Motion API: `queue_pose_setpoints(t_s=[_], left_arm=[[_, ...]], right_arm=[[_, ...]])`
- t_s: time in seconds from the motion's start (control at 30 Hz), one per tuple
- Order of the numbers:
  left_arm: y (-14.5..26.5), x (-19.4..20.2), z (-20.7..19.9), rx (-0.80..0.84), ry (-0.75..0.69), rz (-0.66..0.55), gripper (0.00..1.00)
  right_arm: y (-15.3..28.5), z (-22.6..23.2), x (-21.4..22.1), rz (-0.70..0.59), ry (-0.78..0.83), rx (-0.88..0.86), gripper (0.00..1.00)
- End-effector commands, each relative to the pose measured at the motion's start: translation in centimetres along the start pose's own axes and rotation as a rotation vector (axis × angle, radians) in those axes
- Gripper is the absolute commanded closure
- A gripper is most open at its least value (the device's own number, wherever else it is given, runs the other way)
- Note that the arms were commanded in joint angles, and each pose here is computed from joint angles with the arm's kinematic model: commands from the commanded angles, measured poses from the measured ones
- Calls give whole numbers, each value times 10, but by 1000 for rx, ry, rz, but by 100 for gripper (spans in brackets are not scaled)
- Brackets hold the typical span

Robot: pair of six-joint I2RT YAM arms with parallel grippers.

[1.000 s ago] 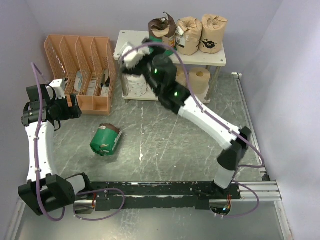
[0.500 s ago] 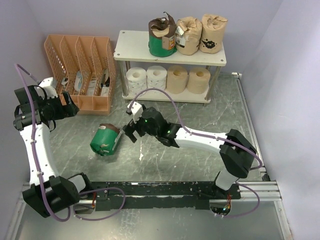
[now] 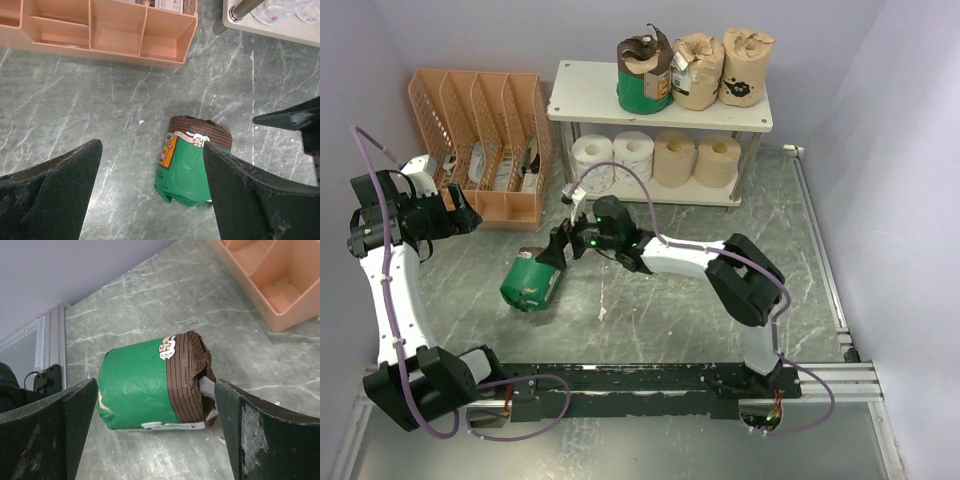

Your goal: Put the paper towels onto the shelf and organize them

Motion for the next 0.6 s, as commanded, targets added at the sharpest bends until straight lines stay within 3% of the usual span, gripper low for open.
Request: queue_pose_setpoints(t_s=[0.0,0.4,0.57], left_arm=[[0,1,0,16,-8,-1,6],[-3,3,4,4,-8,12,7],[-4,4,5,-4,-8,14,6]], right_arm=[[-21,-4,5,48,-18,-58,0],[-36,-28,35,130,-45,-27,2],[-44,-31,42,166,-55,-45,10]])
Point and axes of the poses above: each gripper's point midway between its finger pads, its own y axis back along the fingers, its own z axis along the line the jaws close on, x = y × z, the point moved 5 cm from there along y, back along the fingers, and after that the axes turned 13 degrees about -y, right-handed, at the moved point
